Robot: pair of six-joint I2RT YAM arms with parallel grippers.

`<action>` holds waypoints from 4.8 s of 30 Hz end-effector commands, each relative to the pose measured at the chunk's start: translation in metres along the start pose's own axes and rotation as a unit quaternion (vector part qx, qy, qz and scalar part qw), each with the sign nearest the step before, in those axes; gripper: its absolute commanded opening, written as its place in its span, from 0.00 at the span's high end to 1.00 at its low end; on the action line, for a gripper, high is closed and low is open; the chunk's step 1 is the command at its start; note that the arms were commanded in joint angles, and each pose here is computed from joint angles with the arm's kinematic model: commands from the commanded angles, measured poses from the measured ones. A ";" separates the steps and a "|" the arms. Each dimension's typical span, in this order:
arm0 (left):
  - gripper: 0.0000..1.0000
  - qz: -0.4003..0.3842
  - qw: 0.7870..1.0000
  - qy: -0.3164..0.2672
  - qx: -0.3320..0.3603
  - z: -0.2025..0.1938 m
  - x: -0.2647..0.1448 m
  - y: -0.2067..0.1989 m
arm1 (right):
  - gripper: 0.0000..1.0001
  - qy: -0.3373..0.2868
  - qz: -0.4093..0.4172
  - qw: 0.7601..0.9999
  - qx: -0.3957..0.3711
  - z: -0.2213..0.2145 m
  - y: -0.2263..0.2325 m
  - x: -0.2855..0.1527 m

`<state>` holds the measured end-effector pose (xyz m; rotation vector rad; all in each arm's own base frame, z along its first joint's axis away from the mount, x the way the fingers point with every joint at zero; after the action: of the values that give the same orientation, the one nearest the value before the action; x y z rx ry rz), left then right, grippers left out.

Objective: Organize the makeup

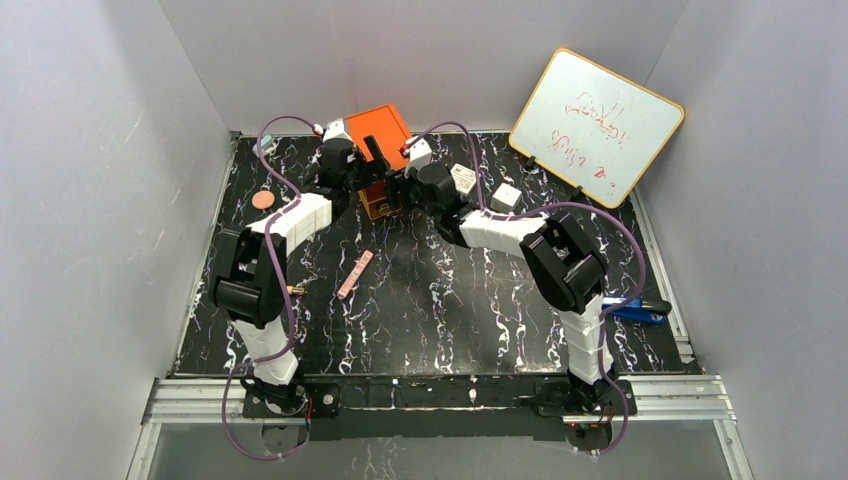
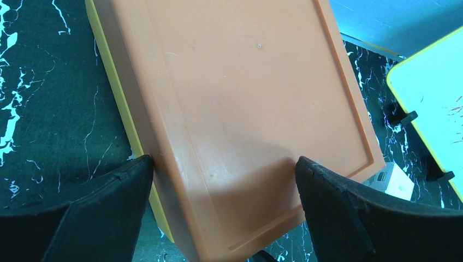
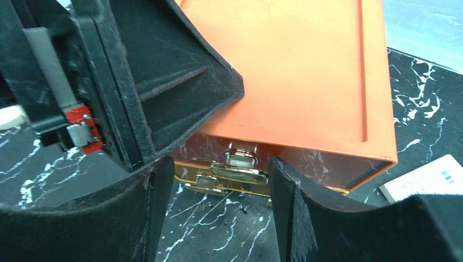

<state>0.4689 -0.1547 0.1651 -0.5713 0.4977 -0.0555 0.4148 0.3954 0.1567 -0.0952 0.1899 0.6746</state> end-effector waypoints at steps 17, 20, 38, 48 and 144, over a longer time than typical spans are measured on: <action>0.02 0.019 0.998 0.054 0.032 -0.024 0.005 0.007 | 0.81 -0.036 -0.017 0.999 -0.023 0.018 -0.001 0.018; 0.02 0.021 0.998 0.056 0.032 -0.027 0.006 0.009 | 0.99 -0.035 -0.017 0.999 -0.025 0.019 -0.002 0.015; 0.02 0.027 0.997 0.062 0.036 -0.030 0.013 0.012 | 0.99 0.005 -0.040 0.999 -0.026 -0.019 -0.009 -0.038; 0.02 0.031 0.997 0.068 0.036 -0.034 0.017 0.014 | 0.99 0.033 -0.049 0.998 -0.010 -0.037 -0.001 -0.082; 0.02 0.064 0.994 0.028 0.082 0.031 -0.027 0.042 | 0.99 0.123 -0.186 0.954 0.201 0.154 -0.180 -0.096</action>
<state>0.4794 -0.1413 0.1703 -0.4627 0.5194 -0.0658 0.4911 0.2151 0.2808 0.2044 0.6412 0.1161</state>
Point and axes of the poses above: each gripper's point midway between its finger pads, its own x axis out along the fingers, its own y axis along the line the jaws close on, z = x × y, the point moved 4 cm from there along -x, back along the fingers, and after that the axes turned 8 degrees about -x, right-handed, at the moved point
